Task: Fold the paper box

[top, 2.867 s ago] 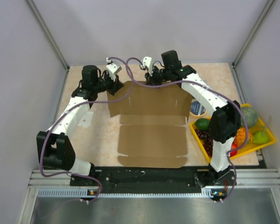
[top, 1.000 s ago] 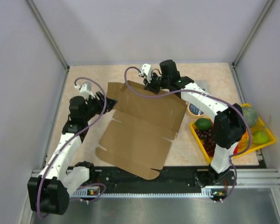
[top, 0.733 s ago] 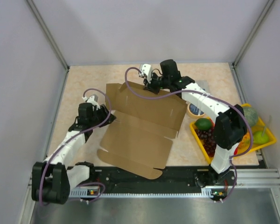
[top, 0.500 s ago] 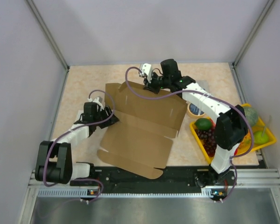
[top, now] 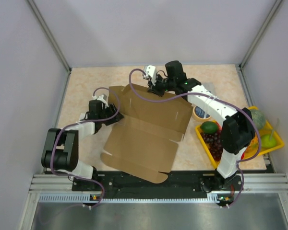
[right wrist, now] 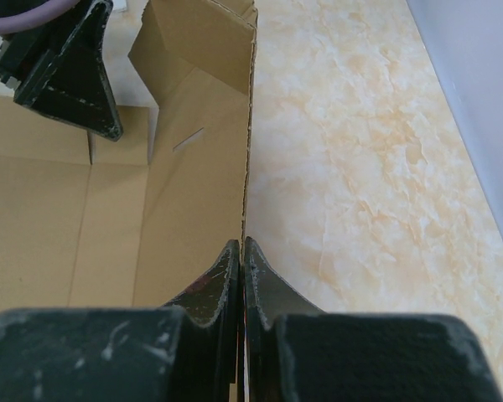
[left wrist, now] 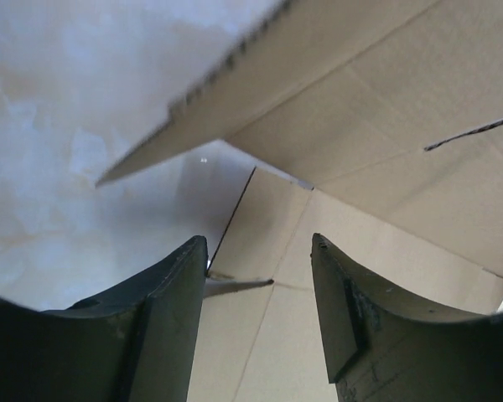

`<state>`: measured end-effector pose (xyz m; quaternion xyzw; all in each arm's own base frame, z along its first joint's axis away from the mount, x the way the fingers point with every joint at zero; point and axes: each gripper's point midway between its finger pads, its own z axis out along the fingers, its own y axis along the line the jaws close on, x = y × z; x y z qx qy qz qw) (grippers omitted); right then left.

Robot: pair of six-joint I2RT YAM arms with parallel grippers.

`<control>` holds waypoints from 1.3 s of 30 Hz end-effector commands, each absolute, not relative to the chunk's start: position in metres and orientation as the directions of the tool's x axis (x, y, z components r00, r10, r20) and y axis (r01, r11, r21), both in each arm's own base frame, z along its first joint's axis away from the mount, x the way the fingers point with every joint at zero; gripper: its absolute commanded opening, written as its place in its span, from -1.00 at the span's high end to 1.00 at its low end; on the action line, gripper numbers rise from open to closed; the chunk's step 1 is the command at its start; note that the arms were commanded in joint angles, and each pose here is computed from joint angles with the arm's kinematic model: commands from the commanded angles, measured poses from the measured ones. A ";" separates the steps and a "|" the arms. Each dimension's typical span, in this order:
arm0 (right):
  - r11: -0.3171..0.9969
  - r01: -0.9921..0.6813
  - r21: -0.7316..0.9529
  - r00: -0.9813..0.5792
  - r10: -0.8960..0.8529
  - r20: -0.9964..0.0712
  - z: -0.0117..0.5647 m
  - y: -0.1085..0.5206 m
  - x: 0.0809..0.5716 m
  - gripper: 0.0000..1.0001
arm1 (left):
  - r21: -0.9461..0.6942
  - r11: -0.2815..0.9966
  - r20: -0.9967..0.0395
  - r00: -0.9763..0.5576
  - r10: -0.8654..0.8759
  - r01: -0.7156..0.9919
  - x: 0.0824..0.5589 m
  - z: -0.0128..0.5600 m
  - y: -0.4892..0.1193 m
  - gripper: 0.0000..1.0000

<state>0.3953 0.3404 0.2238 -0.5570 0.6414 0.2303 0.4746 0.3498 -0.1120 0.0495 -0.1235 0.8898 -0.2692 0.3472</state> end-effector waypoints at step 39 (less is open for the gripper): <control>0.275 -0.644 -0.714 0.441 -0.629 -0.640 0.229 0.350 0.370 1.00 | -0.545 0.780 -0.820 -0.391 -0.418 0.308 0.291 0.195 -0.129 -0.30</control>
